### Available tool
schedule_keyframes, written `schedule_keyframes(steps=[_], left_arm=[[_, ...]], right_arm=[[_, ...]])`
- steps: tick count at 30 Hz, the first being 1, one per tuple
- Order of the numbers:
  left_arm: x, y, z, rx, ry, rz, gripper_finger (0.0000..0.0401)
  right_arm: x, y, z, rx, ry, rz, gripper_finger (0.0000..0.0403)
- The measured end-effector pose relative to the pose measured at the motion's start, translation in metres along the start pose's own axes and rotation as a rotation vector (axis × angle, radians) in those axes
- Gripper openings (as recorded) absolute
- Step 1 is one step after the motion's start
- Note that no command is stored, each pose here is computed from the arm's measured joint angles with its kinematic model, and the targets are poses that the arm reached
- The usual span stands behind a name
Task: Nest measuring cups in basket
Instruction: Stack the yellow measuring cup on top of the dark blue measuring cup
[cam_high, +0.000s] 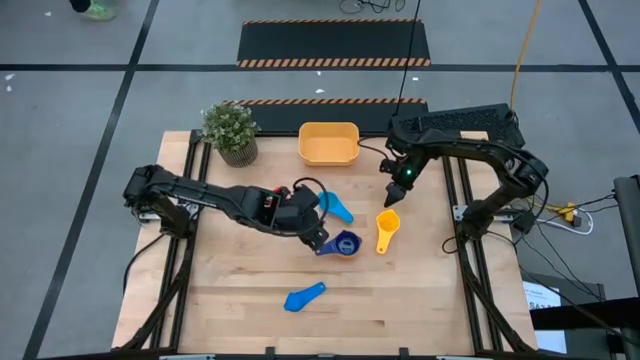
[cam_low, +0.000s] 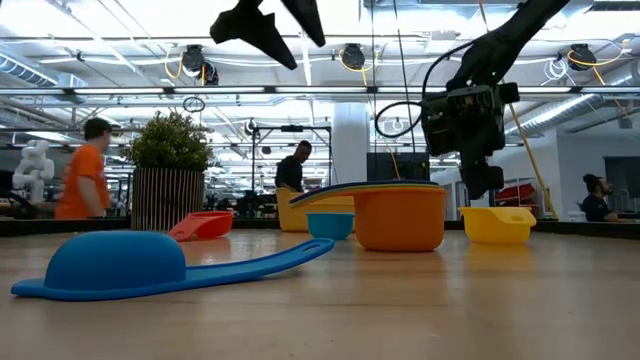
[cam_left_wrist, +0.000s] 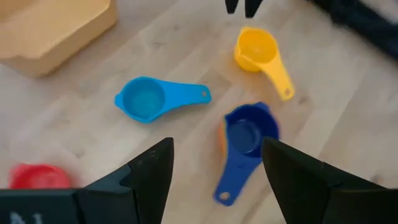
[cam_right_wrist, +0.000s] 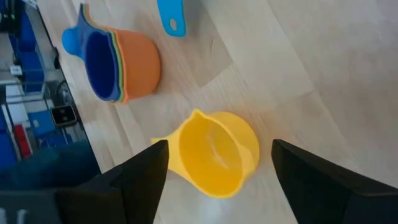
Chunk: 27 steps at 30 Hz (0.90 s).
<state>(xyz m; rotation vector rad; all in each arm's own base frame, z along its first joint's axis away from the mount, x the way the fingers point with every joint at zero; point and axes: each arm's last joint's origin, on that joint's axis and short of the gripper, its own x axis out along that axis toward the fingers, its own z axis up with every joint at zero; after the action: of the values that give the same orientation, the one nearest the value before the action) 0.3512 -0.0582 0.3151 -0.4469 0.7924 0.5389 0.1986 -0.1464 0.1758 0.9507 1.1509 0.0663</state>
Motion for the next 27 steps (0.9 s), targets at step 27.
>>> schedule_keyframes(steps=[27], left_arm=[[0.001, 0.003, 0.0, 0.05, 0.015, 0.02, 0.0243]], right_arm=[[0.039, -0.034, -0.001, -0.086, 0.224, 0.082, 0.0216]])
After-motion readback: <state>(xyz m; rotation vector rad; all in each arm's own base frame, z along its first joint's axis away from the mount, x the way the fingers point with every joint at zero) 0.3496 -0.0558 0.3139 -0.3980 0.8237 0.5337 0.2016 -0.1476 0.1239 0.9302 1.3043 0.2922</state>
